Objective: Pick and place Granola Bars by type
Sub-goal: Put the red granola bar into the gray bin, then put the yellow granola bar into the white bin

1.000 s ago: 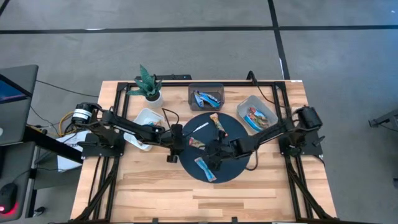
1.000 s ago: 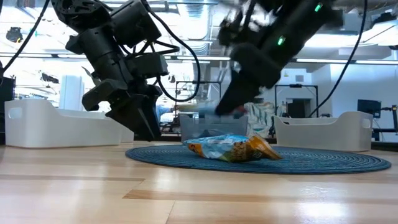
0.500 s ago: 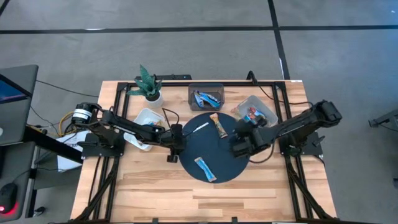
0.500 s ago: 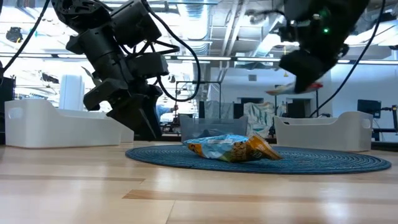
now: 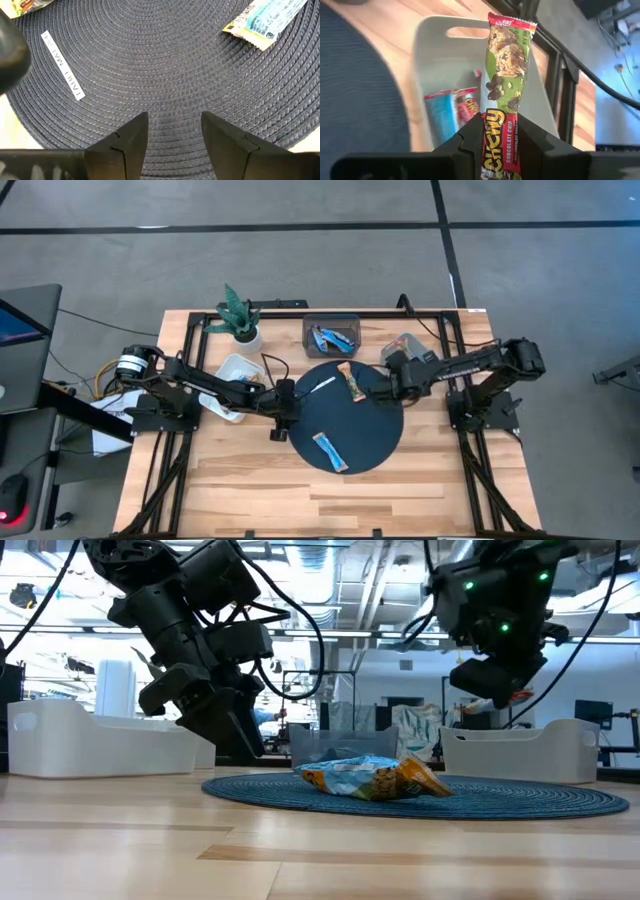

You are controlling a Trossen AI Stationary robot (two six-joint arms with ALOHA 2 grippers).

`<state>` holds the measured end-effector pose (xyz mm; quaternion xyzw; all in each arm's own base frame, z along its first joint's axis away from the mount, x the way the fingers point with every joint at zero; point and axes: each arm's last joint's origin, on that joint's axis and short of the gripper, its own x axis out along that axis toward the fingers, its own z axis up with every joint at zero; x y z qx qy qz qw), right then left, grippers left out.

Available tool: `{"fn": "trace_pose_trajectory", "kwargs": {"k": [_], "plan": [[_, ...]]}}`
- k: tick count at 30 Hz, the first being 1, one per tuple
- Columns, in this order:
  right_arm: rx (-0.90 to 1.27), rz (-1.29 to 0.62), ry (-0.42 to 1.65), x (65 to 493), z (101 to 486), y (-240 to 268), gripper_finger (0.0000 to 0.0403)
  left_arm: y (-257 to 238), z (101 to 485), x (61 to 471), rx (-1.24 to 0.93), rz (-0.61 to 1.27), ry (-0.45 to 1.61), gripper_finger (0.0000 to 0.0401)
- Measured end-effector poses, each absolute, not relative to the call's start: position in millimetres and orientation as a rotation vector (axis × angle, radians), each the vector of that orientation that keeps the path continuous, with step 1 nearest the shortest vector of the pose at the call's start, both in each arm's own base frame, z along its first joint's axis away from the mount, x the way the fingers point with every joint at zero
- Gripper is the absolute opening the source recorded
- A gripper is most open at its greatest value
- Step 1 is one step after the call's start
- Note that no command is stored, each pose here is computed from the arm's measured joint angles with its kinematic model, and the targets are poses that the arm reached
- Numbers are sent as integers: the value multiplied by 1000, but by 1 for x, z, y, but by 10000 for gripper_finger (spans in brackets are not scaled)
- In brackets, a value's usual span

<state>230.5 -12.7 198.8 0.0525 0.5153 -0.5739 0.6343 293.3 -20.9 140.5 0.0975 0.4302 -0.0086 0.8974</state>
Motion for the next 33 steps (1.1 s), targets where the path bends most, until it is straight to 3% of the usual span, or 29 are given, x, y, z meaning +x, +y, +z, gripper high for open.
{"fn": "trace_pose_trajectory", "kwargs": {"k": [6,19,27,33], "plan": [[110,-1325,1225,229,199,-27,108,-21,141,293,202,-18,890,178],[62,-1332,1145,232,200,-22,234,-21,143,297,209,-20,846,178],[-49,-1051,1017,257,197,13,234,-19,151,306,298,-43,726,178],[-138,-843,941,269,199,44,224,-10,136,309,311,-36,771,178]]}}
